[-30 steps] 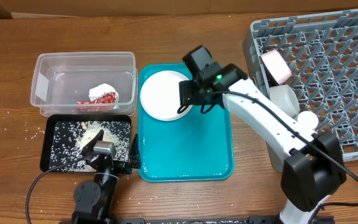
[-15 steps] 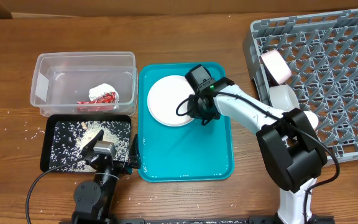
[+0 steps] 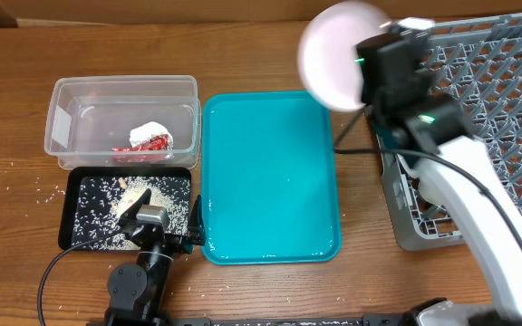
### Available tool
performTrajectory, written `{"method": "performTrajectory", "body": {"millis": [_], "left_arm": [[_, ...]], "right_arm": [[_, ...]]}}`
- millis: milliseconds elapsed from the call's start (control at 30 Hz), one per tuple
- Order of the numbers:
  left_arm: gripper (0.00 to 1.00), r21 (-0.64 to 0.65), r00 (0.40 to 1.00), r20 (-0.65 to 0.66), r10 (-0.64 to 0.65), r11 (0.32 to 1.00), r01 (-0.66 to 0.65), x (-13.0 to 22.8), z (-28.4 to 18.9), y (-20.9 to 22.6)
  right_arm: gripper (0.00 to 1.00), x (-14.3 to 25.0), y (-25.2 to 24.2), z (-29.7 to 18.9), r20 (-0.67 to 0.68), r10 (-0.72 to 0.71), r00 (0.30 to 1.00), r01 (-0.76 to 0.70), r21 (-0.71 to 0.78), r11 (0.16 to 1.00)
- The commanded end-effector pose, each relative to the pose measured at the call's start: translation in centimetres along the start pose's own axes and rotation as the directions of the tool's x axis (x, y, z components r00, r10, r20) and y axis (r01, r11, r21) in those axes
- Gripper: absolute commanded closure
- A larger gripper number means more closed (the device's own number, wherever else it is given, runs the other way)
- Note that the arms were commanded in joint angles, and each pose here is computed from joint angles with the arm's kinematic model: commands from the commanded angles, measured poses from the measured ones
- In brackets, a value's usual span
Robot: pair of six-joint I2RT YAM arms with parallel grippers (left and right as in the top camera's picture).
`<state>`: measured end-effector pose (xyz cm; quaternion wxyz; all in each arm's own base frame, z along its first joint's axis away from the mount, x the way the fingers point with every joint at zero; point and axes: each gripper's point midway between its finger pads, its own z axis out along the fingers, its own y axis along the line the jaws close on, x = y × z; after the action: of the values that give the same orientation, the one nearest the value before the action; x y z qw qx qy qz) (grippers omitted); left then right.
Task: Sort waste into correct bins and load items into the dishwasher
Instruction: 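Grasp the white plate edge with the right gripper and lift it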
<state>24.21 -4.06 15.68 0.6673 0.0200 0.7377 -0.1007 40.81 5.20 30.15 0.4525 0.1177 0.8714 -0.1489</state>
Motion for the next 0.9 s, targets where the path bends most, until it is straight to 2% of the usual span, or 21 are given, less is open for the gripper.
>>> {"method": "performTrajectory", "body": {"millis": [0,300,500,600,700,767,800,833,867], "left_arm": [[0.0,0.001,1.0,0.005,0.015,1.0,-0.015,0.0,0.0,0.1],[0.0,0.001,1.0,0.005,0.015,1.0,-0.015,0.0,0.0,0.1],[0.0,0.001,1.0,0.005,0.015,1.0,-0.015,0.0,0.0,0.1],[0.0,0.001,1.0,0.005,0.015,1.0,-0.015,0.0,0.0,0.1],[0.0,0.001,1.0,0.005,0.015,1.0,-0.015,0.0,0.0,0.1],[0.0,0.0,1.0,0.004,0.015,1.0,-0.015,0.0,0.0,0.1],[0.0,0.001,1.0,0.005,0.015,1.0,-0.015,0.0,0.0,0.1],[0.0,0.0,1.0,0.004,0.015,1.0,-0.015,0.0,0.0,0.1],[0.0,0.001,1.0,0.005,0.015,1.0,-0.015,0.0,0.0,0.1]], "right_arm": [[0.96,-2.4,-9.4,-0.2,0.045,-0.173,0.984,0.127,0.502,0.856],[0.96,-0.6,-15.0,5.3,-0.076,-0.122,0.99,0.142,0.657,0.74],[0.96,1.4,-15.8,9.6,-0.217,-0.183,0.959,0.283,0.668,0.688],[0.96,2.8,-14.7,11.2,-0.261,-0.194,0.946,0.317,0.605,0.731],[0.96,3.4,-14.3,11.6,-0.271,-0.201,0.941,0.327,0.592,0.736],[0.85,3.5,-14.3,11.7,-0.274,-0.202,0.94,0.331,0.591,0.736],[0.76,3.5,-14.3,11.7,-0.274,-0.202,0.94,0.331,0.591,0.736],[0.55,3.5,-14.3,11.7,-0.273,-0.202,0.94,0.33,0.592,0.735],[0.52,3.5,-14.3,11.7,-0.273,-0.202,0.941,0.329,0.592,0.736]]}}
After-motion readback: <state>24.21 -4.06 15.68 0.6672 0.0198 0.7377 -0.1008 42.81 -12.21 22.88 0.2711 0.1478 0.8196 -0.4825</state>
